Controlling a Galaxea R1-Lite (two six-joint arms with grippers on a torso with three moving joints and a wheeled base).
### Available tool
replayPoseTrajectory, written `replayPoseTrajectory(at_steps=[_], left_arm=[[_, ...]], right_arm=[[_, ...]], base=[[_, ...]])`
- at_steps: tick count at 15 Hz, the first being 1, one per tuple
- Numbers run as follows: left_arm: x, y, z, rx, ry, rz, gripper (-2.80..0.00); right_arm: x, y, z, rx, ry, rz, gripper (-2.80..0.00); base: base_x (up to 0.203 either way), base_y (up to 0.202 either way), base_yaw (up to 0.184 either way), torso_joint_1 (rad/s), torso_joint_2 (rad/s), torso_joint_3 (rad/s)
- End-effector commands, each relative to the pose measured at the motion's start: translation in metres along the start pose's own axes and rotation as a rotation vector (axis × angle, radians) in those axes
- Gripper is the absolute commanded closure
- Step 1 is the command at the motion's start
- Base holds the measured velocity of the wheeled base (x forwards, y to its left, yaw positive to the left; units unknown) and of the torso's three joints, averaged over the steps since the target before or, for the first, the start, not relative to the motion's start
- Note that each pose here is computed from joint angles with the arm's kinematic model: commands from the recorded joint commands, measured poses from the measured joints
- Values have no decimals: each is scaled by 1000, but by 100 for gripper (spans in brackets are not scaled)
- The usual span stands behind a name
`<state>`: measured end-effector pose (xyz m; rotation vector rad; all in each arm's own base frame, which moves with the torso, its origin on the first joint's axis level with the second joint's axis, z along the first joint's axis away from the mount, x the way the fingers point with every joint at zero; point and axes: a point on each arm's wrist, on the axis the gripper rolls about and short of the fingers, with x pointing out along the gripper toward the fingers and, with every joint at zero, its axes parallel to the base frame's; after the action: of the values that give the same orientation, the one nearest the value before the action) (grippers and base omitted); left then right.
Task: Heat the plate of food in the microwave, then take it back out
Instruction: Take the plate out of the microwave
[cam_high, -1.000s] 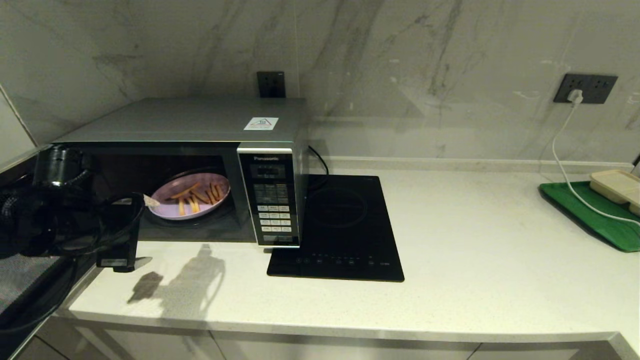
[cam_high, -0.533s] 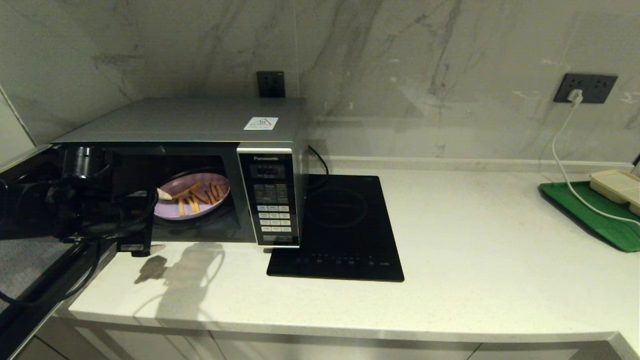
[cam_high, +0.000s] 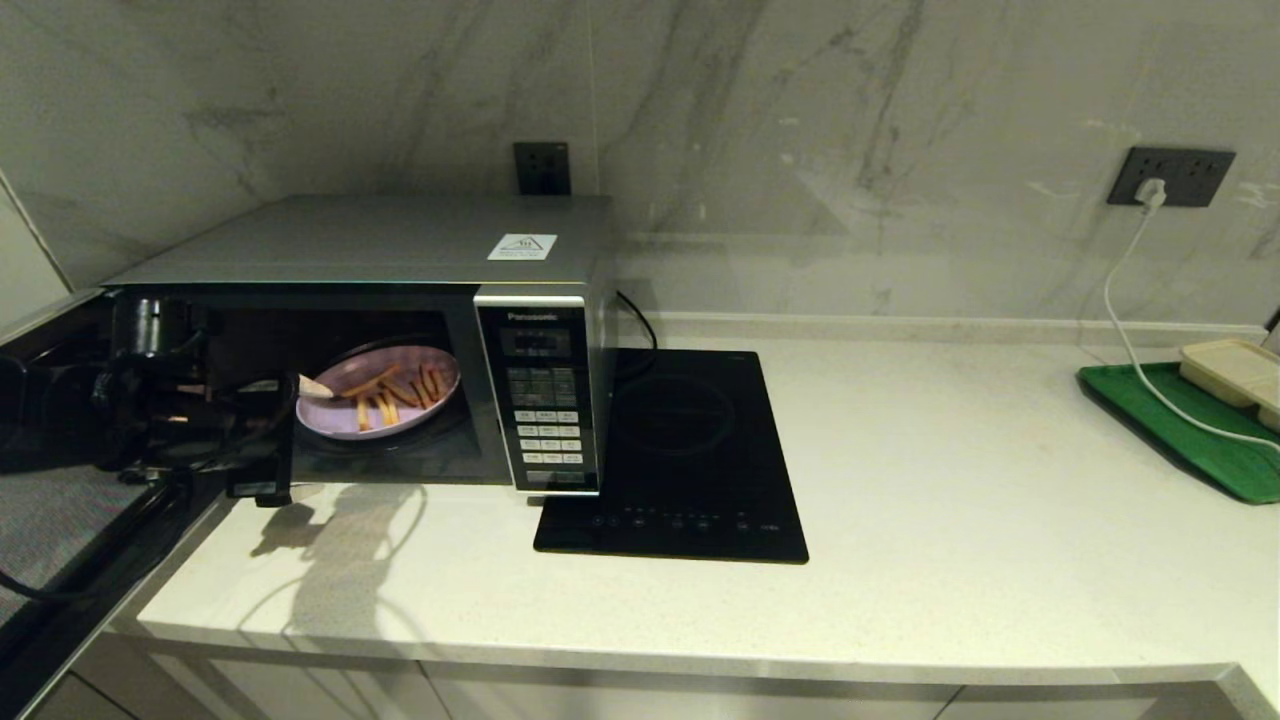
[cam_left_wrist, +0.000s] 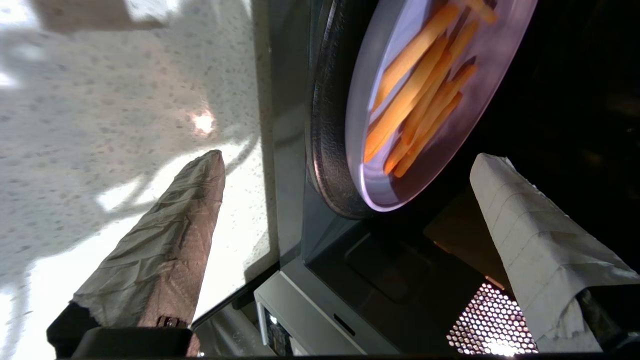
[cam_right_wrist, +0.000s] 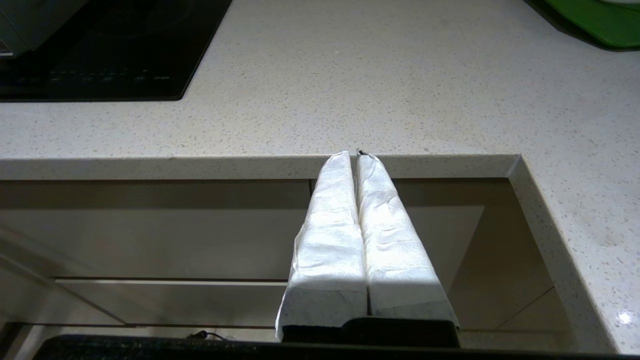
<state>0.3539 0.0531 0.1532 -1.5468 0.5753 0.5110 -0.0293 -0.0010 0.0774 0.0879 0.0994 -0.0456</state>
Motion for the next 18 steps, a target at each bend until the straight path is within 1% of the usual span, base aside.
replayPoseTrajectory(at_steps=[1,4,7,12,16,18], left_arm=[[5,-2,2,-9,-1,-2,-280],[9,-2,3,4,18,-1,-280],[15,1,3,11,20,17,-280],[25,4,-1,11,13,55,-280],[30,7,-1,4,-6,117,-280],[31,7,0,2,-8,124,-280]], right_arm=[[0,0,0,0,1,0,0],[0,0,0,0,1,0,0],[0,0,0,0,1,0,0],[0,0,0,0,1,-1,0],[0,0,0,0,1,0,0],[0,0,0,0,1,-1,0]], base=[[0,0,0,0,0,0],[0,0,0,0,0,0],[0,0,0,0,0,0],[0,0,0,0,0,0],[0,0,0,0,0,0],[0,0,0,0,0,0]])
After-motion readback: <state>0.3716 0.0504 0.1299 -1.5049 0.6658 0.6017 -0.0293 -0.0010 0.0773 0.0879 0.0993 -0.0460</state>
